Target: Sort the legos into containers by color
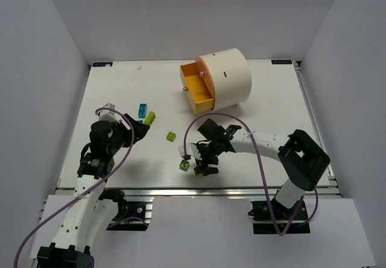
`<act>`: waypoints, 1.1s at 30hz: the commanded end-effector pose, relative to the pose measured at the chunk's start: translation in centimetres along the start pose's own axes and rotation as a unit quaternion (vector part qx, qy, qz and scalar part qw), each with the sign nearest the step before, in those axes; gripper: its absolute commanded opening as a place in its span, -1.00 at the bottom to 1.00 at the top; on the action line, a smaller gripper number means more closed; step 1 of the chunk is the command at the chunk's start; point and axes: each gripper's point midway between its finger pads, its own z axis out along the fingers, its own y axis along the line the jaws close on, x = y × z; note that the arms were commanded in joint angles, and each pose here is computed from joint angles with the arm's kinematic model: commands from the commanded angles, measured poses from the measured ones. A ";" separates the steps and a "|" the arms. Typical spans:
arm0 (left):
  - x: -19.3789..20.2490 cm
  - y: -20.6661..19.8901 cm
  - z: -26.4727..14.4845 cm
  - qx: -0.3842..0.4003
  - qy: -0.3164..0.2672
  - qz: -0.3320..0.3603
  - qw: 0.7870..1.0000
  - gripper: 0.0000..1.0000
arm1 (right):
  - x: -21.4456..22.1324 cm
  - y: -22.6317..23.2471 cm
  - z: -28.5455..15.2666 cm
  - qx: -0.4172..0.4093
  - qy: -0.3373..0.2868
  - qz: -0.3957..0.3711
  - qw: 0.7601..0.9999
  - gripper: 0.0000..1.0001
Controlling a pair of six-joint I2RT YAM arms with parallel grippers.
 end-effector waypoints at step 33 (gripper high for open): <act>6.9 -1.6 0.6 0.132 0.117 0.041 0.983 0.31 | -12.7 -14.7 -17.3 0.320 -0.162 0.134 0.924 -1.00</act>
